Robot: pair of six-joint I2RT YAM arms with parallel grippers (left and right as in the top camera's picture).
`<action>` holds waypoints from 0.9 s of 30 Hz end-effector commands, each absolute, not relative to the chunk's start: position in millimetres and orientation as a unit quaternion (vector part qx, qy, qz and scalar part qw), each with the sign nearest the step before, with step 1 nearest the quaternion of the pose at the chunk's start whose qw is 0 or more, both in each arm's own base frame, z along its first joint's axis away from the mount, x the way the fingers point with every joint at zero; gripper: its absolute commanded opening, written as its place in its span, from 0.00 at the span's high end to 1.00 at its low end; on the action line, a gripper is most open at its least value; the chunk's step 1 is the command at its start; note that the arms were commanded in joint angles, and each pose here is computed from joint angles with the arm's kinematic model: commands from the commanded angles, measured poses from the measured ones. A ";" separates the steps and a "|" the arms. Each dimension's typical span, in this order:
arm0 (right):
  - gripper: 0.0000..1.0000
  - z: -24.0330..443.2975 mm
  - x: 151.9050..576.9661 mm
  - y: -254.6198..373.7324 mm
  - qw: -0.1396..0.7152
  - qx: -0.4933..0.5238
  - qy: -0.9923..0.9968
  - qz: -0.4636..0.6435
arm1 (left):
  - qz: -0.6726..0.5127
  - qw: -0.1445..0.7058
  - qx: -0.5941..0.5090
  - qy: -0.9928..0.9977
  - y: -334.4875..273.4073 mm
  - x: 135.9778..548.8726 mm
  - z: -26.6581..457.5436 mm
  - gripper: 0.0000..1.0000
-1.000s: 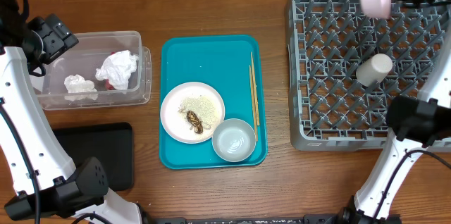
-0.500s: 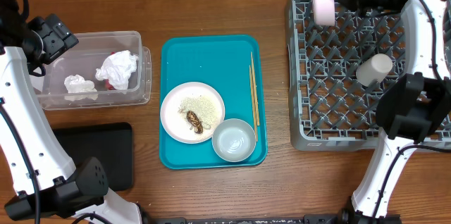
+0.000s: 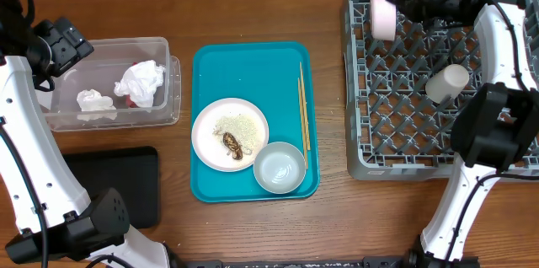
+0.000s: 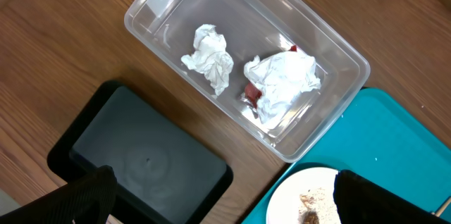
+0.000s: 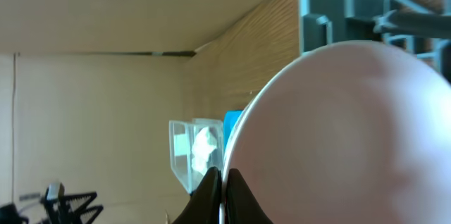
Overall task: Sort waste into correct bins and load items into the dishwasher
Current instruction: 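Set the pink bowl down in the rack and release it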
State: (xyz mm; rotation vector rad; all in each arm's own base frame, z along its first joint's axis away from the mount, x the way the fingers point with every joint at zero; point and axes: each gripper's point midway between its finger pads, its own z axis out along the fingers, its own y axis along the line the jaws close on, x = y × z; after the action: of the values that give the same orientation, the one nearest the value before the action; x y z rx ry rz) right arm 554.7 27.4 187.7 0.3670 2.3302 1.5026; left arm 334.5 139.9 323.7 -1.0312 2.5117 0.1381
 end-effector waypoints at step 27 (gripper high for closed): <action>0.57 204.4 515.7 -124.6 0.201 0.357 0.895 0.176 | 0.055 0.212 -0.376 0.900 141.6 333.7 324.7 0.00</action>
State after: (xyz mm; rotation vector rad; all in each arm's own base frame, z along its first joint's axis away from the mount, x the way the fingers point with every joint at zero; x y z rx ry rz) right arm 520.8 -82.7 171.1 0.9550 2.5622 0.8485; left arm 334.5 139.9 323.7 -1.0312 2.5117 0.1381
